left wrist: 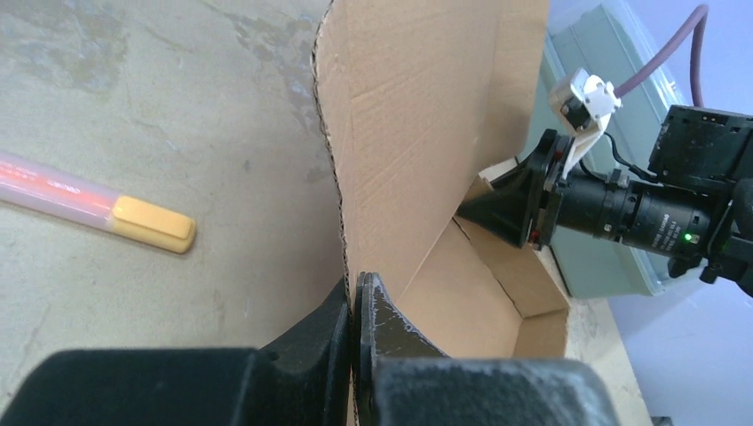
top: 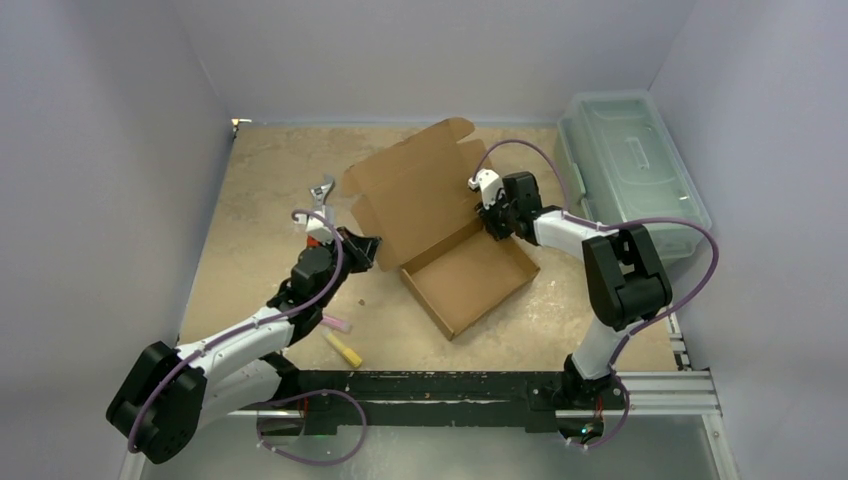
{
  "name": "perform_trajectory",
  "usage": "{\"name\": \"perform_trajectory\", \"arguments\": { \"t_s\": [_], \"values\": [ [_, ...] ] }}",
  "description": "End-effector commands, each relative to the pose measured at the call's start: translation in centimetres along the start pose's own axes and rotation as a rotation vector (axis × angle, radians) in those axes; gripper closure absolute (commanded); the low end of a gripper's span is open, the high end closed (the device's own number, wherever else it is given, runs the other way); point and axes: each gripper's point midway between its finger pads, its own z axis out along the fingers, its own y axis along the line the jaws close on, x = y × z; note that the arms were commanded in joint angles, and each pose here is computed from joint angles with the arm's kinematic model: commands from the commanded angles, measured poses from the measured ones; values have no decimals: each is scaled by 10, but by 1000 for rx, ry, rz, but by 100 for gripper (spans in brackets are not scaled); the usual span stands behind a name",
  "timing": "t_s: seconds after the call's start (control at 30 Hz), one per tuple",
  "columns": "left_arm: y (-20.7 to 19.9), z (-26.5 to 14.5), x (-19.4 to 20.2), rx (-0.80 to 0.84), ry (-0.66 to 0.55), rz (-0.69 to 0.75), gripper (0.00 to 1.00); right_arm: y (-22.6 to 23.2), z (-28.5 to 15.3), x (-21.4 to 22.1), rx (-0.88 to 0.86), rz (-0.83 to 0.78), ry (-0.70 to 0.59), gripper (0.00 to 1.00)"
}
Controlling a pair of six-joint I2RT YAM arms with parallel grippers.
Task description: Fold the paper box
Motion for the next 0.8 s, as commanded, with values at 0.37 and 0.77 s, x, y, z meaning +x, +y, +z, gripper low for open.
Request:
{"name": "perform_trajectory", "arguments": {
  "t_s": [0.37, 0.77],
  "values": [
    [-31, 9, -62, 81, -222, 260, 100, 13, -137, -28, -230, -232, -226, 6],
    [-83, -2, -80, 328, -315, 491, 100, 71, -159, 10, -491, -479, -310, 3]
  ]
}}
